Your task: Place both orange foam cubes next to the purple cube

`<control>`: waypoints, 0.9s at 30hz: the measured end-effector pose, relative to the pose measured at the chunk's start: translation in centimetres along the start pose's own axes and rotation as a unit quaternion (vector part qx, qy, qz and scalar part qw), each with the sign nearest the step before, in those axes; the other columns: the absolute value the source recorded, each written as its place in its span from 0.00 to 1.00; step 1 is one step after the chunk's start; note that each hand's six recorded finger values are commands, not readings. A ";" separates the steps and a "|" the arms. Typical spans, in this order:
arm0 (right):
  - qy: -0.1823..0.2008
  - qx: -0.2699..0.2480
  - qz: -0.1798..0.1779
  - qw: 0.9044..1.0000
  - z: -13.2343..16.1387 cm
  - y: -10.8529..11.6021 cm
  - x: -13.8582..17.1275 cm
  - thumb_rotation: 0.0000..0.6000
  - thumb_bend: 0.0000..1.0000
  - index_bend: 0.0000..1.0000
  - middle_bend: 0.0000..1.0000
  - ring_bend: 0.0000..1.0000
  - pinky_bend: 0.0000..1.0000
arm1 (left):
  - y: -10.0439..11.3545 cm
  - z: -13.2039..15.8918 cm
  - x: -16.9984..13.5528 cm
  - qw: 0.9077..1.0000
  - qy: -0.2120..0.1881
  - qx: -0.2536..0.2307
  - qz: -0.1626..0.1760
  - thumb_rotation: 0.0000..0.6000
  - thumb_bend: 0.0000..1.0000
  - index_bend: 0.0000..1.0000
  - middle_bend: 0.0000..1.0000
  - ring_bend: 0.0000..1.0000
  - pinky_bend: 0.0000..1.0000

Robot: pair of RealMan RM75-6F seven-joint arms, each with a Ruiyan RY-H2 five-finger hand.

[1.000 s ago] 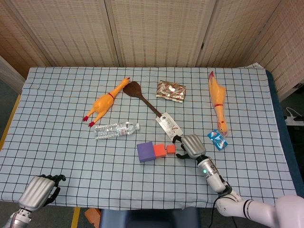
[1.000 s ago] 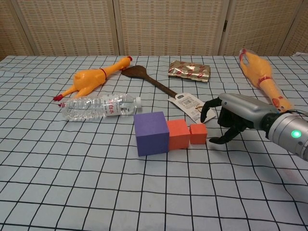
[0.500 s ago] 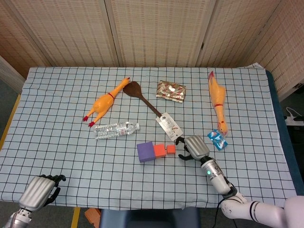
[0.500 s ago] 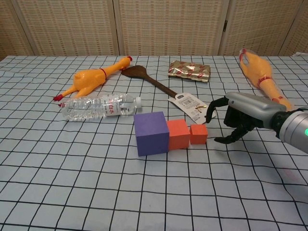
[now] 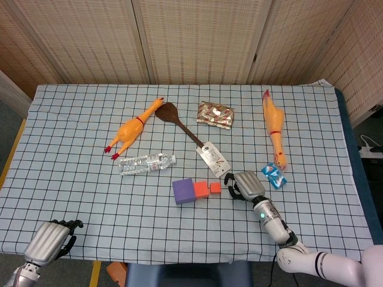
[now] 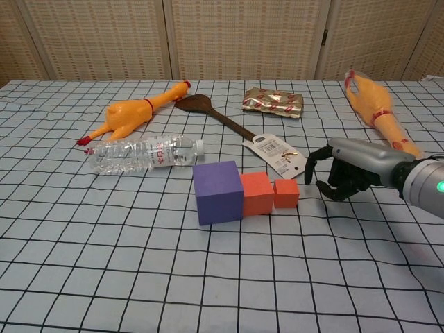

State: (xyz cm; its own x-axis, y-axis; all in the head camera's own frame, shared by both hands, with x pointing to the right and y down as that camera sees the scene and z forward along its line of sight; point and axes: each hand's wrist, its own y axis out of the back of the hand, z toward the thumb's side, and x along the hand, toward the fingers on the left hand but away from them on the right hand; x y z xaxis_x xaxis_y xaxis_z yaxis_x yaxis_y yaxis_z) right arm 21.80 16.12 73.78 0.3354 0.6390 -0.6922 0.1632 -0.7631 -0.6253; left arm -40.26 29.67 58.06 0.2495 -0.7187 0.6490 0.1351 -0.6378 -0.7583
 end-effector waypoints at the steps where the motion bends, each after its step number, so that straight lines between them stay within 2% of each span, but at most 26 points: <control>1: 0.000 -0.003 0.002 1.000 0.1 -0.1 -0.1 1.00 0.51 0.45 1.00 0.88 0.93 | 0.0 0.0 0.0 1.000 0.000 0.000 0.000 1.00 0.50 0.40 0.53 0.58 0.60; 14: 0.010 -0.035 0.017 0.999 0.6 -0.6 -0.3 1.00 0.52 0.45 1.00 0.89 0.94 | 0.0 0.0 0.0 1.000 -0.001 -0.001 0.001 1.00 0.50 0.40 0.53 0.58 0.60; 27: 0.023 -0.043 0.021 0.999 0.4 -1.3 -1.1 1.00 0.52 0.45 1.00 0.89 0.94 | 0.1 0.0 0.0 1.000 0.000 0.000 0.002 1.00 0.50 0.40 0.53 0.58 0.60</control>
State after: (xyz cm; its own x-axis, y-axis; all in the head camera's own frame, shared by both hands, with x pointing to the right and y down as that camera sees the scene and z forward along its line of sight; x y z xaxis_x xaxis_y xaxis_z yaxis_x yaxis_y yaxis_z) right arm 20.82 16.43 75.22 0.3855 0.6021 -0.6992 0.2264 -0.7963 -0.5609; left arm -40.30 29.65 57.98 0.2503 -0.7212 0.6459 0.1332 -0.6351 -0.7608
